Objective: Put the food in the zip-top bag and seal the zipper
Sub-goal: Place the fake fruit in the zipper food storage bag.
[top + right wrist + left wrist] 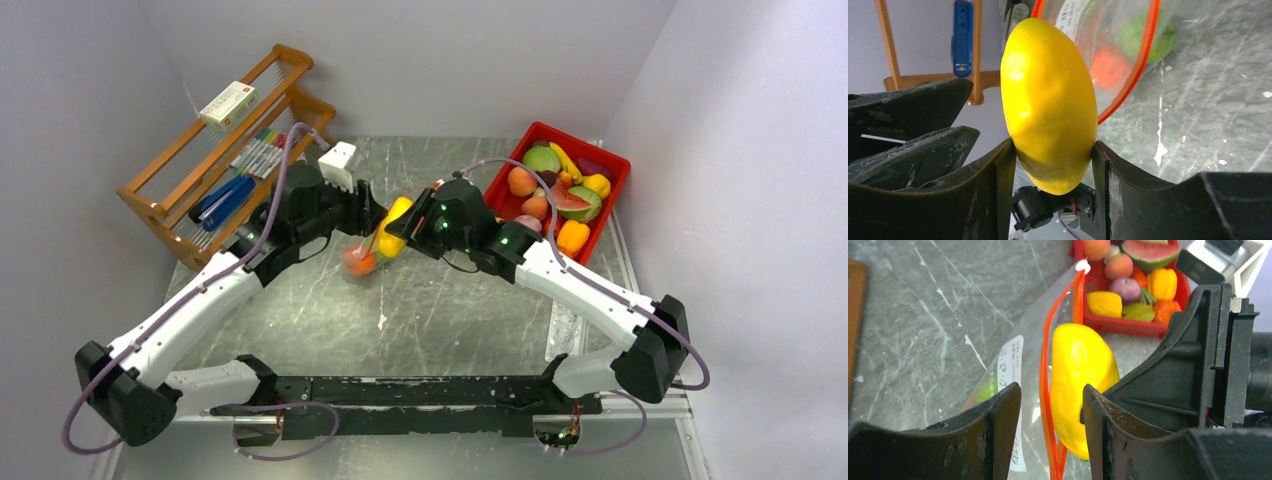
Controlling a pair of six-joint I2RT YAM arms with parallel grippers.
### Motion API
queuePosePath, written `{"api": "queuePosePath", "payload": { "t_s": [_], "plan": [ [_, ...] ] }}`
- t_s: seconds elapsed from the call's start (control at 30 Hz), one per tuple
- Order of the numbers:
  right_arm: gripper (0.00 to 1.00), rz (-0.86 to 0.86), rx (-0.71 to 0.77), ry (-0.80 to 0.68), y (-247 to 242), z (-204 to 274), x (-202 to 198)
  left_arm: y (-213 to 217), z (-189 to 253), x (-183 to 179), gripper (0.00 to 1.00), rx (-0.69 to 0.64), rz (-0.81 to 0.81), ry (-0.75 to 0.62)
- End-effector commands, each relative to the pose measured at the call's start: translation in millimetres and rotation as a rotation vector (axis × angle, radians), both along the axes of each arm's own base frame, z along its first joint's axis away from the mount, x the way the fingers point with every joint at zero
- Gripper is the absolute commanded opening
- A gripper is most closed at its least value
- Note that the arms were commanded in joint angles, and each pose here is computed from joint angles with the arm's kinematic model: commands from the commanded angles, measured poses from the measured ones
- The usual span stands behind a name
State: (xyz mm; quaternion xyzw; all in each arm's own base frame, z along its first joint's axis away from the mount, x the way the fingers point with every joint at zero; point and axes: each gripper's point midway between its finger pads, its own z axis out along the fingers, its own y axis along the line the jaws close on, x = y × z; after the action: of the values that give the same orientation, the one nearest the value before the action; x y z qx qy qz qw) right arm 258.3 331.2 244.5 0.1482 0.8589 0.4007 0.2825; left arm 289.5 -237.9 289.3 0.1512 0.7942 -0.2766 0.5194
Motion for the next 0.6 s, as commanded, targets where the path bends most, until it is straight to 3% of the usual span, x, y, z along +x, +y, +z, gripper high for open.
{"api": "queuePosePath", "payload": {
  "t_s": [0.0,0.1,0.4,0.57],
  "plan": [
    [0.44,-0.061,-0.040,-0.025,-15,-4,3,-12,-3,-4,0.47,0.081,-0.162,0.012],
    [0.44,-0.100,-0.075,-0.018,-24,-13,7,-10,-7,-2,0.45,0.107,-0.175,0.030],
    [0.44,-0.132,-0.075,-0.007,-31,-24,9,-12,-28,4,0.51,0.195,-0.239,-0.007],
    [0.43,-0.147,-0.066,-0.005,-32,-26,10,-23,-50,3,0.52,0.235,-0.315,0.056]
  ]
}}
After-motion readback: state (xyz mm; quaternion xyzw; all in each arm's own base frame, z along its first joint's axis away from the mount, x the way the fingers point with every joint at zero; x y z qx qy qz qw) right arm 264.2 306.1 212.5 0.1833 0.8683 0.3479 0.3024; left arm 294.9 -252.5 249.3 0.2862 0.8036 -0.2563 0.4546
